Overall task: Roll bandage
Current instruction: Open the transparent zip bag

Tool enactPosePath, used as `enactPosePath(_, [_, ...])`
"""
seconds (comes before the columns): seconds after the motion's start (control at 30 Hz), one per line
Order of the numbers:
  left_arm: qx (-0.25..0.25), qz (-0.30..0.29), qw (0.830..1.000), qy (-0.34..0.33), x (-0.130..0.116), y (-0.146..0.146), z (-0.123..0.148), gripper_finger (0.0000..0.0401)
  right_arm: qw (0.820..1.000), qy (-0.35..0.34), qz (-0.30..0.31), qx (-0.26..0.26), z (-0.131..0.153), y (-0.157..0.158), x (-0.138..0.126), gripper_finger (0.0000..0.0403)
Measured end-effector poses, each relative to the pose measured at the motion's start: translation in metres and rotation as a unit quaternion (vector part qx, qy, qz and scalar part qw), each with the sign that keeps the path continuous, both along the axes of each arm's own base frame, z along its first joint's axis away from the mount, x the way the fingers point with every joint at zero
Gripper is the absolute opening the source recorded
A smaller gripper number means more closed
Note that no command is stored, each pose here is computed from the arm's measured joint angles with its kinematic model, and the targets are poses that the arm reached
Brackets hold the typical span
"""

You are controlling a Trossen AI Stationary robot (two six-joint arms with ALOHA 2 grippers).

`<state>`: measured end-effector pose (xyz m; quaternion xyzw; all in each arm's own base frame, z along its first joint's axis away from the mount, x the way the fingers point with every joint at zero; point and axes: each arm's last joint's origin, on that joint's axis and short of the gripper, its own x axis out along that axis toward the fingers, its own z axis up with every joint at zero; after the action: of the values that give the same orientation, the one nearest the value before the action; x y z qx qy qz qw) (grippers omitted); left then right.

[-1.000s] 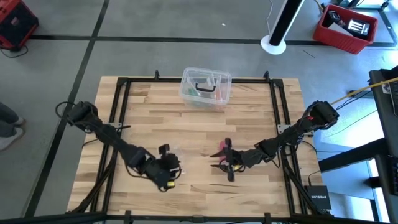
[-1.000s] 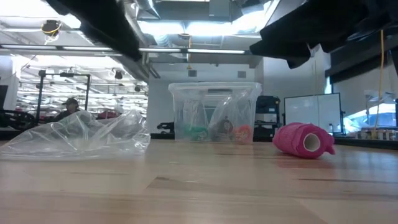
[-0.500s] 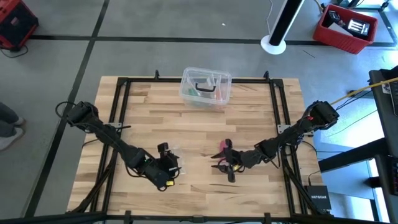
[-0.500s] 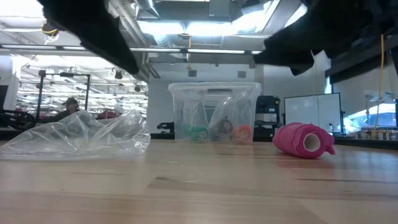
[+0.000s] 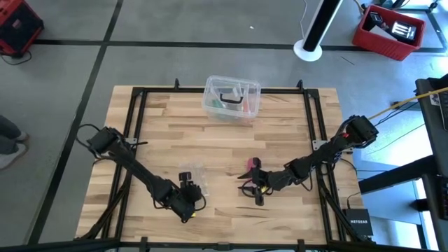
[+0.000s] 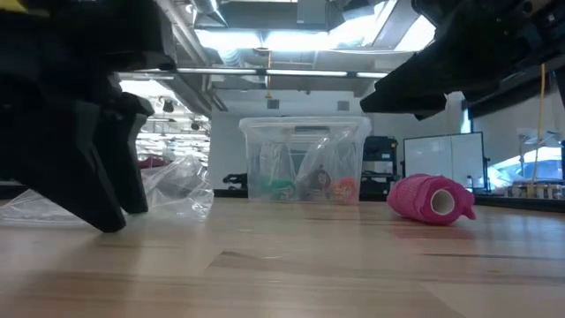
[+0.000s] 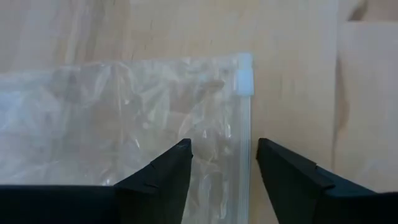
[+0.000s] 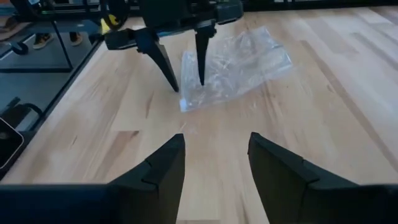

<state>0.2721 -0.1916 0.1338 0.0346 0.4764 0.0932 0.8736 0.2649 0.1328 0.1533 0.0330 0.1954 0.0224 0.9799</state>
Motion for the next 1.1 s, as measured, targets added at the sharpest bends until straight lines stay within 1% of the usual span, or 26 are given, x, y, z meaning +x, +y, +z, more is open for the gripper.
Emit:
enactPosePath(0.13, [0.014,0.012,1.000,0.010,0.003,0.001,-0.014,0.0159,1.000,-0.001,0.000,0.001,0.000,0.000,0.000,0.0177])
enactPosePath(0.2, [0.015,0.014,1.000,0.022,0.004,0.002,-0.020,0.0141,1.000,-0.001,0.000,0.001,0.000,0.000,0.000,0.0177])
enactPosePath(0.27, [0.016,0.016,0.999,0.026,0.005,0.002,-0.024,0.0111,1.000,-0.002,0.000,0.001,0.001,0.000,0.000,0.0177])
enactPosePath(0.4, [0.010,0.016,0.999,0.032,0.007,0.002,-0.027,0.0022,1.000,-0.003,0.000,0.002,0.001,0.000,0.000,0.0177])
enactPosePath(0.43, [0.008,0.017,0.999,0.032,0.007,0.002,-0.028,0.0012,1.000,-0.003,0.000,0.002,0.001,0.000,0.000,0.0177])
enactPosePath(0.53, [0.002,0.028,0.999,0.026,0.007,0.001,-0.027,0.0008,1.000,-0.004,0.000,0.002,0.001,0.000,0.000,0.0177])
enactPosePath(0.63, [0.004,0.023,0.999,0.025,0.008,-0.004,-0.023,0.0004,1.000,-0.004,0.000,0.002,0.001,0.000,0.000,0.0177])
enactPosePath(0.77, [-0.002,0.016,1.000,0.013,0.014,-0.016,-0.011,0.0002,1.000,-0.003,0.008,0.002,0.001,0.001,0.000,0.0177])
enactPosePath(0.8, [-0.010,0.014,1.000,0.008,0.017,-0.019,-0.006,0.0002,1.000,-0.003,0.011,-0.003,0.001,0.001,0.000,0.0177])
enactPosePath(0.87, [-0.045,0.014,0.999,-0.008,0.023,-0.027,0.005,0.0003,1.000,-0.008,0.022,-0.017,0.002,0.001,0.000,0.0177])
enactPosePath(0.93, [-0.064,0.012,0.998,-0.024,0.026,-0.035,0.017,0.0002,0.999,-0.024,0.034,-0.023,0.005,0.002,0.001,0.0177])
enactPosePath(1.0, [-0.083,0.004,0.996,-0.045,0.028,-0.043,0.031,0.0002,0.997,-0.046,0.053,-0.014,0.010,0.004,0.003,0.0177])
enactPosePath(1.1, [-0.094,-0.004,0.994,-0.058,0.030,-0.051,0.040,0.0004,0.994,-0.067,0.090,0.007,0.015,0.011,0.002,0.0177])
